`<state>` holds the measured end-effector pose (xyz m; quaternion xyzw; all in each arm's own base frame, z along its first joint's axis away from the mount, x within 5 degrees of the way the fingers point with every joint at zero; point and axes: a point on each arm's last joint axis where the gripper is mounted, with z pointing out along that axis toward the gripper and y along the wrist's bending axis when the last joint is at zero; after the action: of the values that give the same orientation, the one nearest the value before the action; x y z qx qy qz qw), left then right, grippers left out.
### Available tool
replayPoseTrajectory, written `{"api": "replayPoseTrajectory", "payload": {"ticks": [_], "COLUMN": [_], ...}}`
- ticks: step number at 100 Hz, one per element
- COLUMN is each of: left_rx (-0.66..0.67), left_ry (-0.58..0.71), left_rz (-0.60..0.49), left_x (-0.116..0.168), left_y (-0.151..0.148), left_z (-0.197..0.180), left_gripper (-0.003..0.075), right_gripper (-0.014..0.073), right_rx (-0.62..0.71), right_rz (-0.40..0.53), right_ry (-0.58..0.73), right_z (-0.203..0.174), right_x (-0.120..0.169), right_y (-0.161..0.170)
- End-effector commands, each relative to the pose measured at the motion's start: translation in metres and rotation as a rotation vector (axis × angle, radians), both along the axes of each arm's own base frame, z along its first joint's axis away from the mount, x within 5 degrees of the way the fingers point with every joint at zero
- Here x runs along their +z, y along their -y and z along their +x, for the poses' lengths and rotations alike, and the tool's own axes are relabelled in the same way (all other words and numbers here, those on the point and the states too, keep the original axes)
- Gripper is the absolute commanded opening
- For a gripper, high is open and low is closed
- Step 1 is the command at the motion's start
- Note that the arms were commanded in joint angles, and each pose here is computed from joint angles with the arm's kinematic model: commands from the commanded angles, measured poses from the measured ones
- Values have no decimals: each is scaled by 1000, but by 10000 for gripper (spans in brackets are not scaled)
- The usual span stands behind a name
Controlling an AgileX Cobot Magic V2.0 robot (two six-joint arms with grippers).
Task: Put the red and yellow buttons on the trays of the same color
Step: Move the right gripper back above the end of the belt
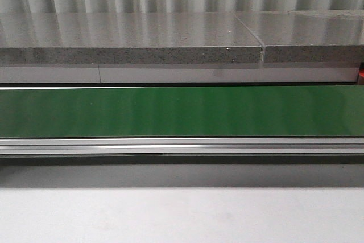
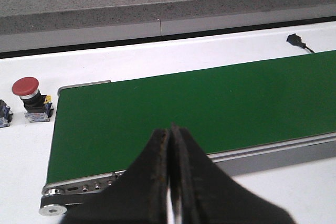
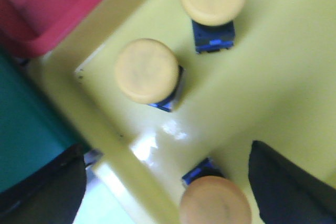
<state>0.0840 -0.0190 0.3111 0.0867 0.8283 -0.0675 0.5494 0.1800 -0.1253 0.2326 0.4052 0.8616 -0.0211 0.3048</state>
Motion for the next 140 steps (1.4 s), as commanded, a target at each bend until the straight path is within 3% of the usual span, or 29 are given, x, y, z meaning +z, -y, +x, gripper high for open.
{"api": "replayPoseTrajectory", "payload": {"ticks": [1,23,43,72,86,93,117,140], "left_rx": [8,8,8,8,8,8,8,8], "left_ry": [92,92,92,92,92,92,92,92], "left_rz": [-35,-35,-35,-35,-35,-35,-35,-35], "left_x": [15,15,15,15,15,15,15,15], "left_y": [0,0,0,0,0,0,0,0], "left_z": [2,2,2,2,2,2,2,2], "left_gripper": [-20,-20,-20,-20,-20,-20,-20,-20], "right_gripper": [627,627,627,567,468,378,-73,-67], "right_rx": [43,349,603,707,721,723,726,726], "right_rz": [-81,-237,-372,-443,-449,-450,-447,-447], "right_ry": [130,281,409,529,558,562,556,555], "right_z": [5,1,-18,-47,-54,-55,-55,-55], "right_x": [30,72,92,98,99,99,99,99], "right_y": [-10,-65,-104,-122,-125,-125,-126,-126]}}
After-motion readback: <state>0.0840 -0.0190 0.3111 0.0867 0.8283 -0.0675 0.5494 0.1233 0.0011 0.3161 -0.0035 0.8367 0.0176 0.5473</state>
